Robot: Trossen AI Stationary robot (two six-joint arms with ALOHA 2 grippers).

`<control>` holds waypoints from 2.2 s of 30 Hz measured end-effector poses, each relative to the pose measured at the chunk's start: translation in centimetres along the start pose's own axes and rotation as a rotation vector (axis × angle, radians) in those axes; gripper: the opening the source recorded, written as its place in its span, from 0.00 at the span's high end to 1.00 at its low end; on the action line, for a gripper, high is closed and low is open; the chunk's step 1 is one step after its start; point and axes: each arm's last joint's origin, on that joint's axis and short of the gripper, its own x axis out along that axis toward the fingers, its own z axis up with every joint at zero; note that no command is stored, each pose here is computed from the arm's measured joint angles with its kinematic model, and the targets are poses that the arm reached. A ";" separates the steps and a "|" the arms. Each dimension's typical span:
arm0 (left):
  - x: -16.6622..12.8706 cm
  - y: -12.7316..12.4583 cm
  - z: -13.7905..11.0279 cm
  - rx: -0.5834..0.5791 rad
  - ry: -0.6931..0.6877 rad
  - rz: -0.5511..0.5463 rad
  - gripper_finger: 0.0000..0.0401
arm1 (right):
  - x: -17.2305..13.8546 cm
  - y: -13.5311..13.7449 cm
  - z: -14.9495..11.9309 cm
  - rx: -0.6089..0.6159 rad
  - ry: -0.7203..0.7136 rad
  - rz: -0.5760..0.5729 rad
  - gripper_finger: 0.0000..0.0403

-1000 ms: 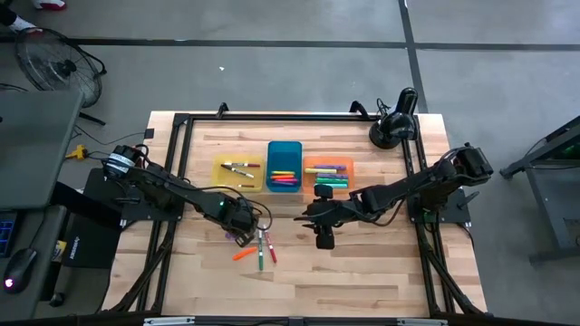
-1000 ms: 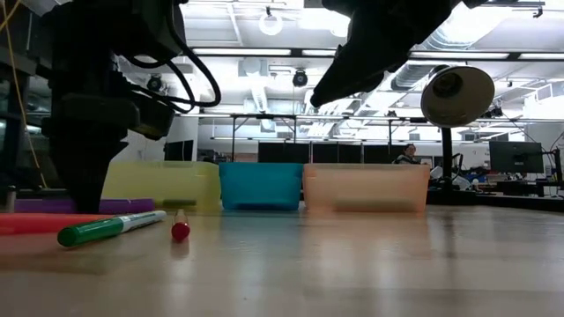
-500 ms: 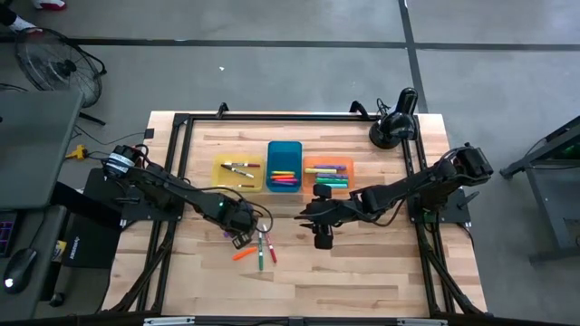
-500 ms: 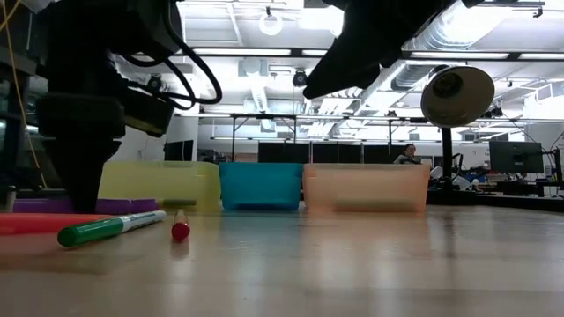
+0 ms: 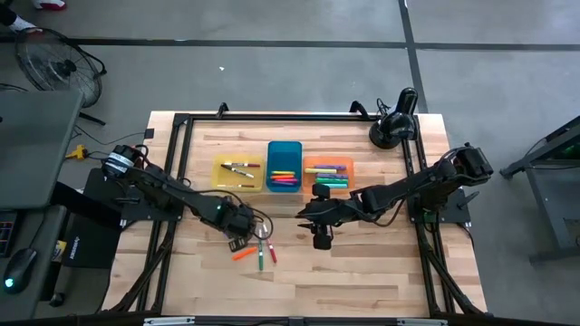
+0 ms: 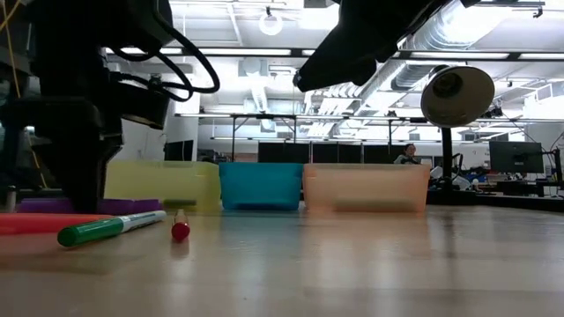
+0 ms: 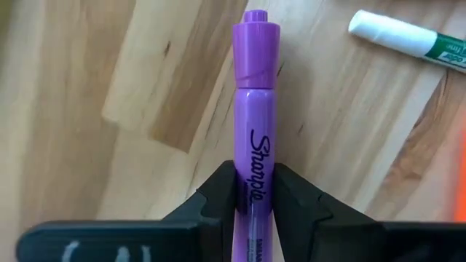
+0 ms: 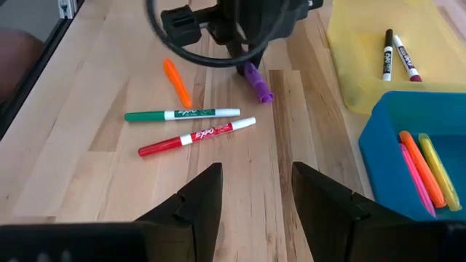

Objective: Pick & Place Markers
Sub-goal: Put the dark violet highlighter into the orange bin

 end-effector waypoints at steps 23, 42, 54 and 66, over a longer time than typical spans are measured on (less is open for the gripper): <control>-3.2 -1.7 -0.6 0.171 -0.396 0.154 0.84 | 0.2 0.4 1.4 -0.016 -0.165 0.005 0.62; -8.0 1.1 -4.4 0.197 -0.819 -0.026 0.84 | 2.0 1.0 3.0 -0.091 -0.469 -0.031 0.62; -9.4 1.3 -4.4 0.283 -1.110 -0.182 0.84 | 4.7 1.2 2.3 -0.106 -0.586 -0.017 0.62; -10.7 0.9 -3.9 0.355 -1.230 -0.250 0.83 | 4.9 0.8 2.8 -0.099 -0.694 0.092 0.62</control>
